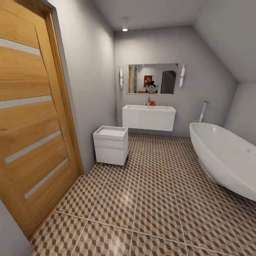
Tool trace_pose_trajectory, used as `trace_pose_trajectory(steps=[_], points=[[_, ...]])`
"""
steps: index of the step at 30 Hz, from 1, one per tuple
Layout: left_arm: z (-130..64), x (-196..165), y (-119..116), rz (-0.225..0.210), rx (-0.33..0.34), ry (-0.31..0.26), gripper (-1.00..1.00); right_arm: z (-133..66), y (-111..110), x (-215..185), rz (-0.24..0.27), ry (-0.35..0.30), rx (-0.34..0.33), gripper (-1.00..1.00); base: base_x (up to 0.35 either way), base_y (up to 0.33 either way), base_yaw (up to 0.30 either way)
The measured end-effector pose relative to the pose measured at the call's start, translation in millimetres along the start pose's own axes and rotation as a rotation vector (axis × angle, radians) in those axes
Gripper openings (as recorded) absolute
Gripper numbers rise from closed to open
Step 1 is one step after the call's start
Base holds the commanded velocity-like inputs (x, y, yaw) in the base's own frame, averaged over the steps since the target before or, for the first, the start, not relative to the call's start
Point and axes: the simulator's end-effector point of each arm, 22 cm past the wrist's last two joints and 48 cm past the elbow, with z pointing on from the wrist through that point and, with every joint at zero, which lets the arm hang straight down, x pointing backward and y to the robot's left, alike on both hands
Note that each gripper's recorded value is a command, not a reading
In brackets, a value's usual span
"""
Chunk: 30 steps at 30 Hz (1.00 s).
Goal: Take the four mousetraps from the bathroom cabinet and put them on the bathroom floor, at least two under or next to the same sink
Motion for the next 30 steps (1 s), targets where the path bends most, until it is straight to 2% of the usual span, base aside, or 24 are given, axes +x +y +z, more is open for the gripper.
trace_pose_trajectory(steps=[30], points=[[0.0, 0.0, 0.0, 0.0, 0.0, 0.0, 1.0, -0.1, 4.8, -0.8, -0.001, -0.002, -0.005, 1.0, 0.0, 0.0, 0.269]])
